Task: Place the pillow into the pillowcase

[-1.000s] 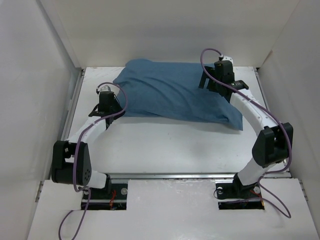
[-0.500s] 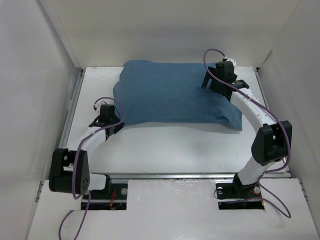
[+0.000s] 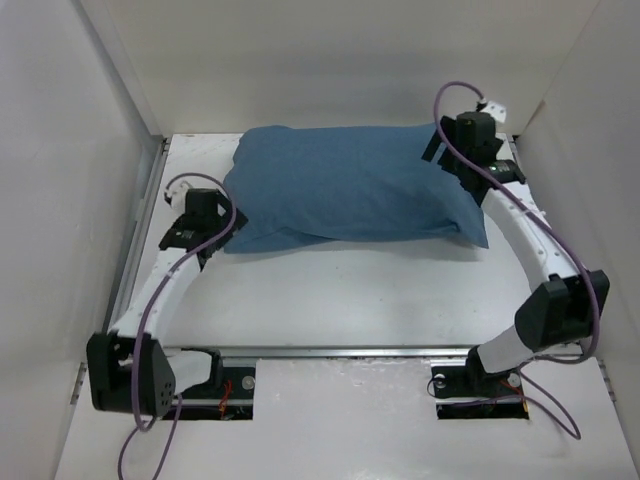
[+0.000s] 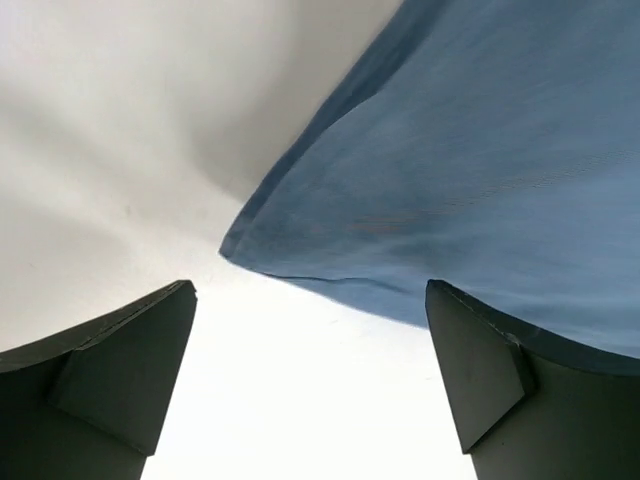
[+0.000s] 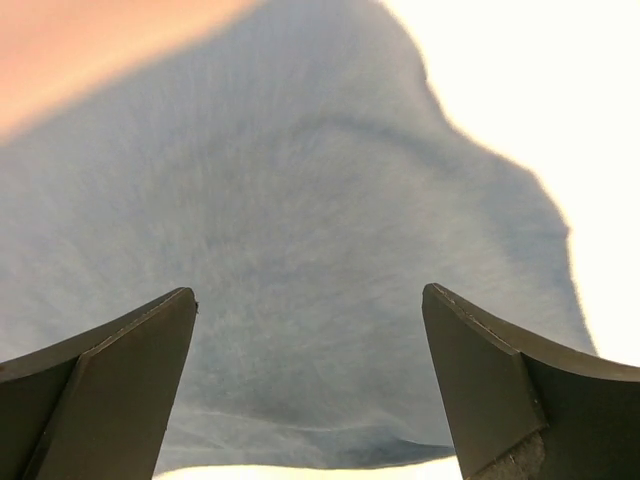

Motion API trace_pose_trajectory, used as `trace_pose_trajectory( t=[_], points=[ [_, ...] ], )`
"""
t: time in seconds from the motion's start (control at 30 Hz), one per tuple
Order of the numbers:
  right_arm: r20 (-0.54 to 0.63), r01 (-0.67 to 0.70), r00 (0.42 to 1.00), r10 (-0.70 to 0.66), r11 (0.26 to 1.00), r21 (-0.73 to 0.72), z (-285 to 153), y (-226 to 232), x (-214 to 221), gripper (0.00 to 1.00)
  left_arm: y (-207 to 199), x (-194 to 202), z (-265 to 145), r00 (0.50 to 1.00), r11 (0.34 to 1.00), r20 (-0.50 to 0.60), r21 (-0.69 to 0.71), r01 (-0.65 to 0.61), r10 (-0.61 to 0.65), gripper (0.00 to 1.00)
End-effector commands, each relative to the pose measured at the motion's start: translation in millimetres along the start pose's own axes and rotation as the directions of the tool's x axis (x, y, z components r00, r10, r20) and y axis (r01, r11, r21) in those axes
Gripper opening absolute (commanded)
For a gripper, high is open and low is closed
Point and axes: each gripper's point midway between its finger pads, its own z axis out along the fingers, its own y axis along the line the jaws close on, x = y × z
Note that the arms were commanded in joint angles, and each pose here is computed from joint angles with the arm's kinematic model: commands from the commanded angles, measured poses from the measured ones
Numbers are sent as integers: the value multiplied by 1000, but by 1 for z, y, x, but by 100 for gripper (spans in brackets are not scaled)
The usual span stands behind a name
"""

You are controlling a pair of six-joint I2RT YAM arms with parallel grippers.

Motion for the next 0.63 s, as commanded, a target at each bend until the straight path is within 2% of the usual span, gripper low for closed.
trace_pose_trajectory(
  t=[0.0, 0.17, 0.27, 0.6],
  points=[
    [213, -154, 966, 148, 988, 12, -43, -24, -82, 100, -11, -66, -62, 972, 998, 228, 34, 52, -59, 100],
    [280, -204, 941, 189, 979, 26, -69, -47, -100, 100, -18, -111, -114, 912, 991, 391, 97, 88, -120, 100],
    [298, -203, 936, 186, 979, 26, -78, -51, -100, 100, -25, -123, -134, 891, 985, 432, 148, 84, -141, 100],
    [321, -179, 928, 190, 982, -62, -88, -42, -100, 100, -27, -128, -141, 883, 985, 450, 161, 69, -135, 100]
  ],
)
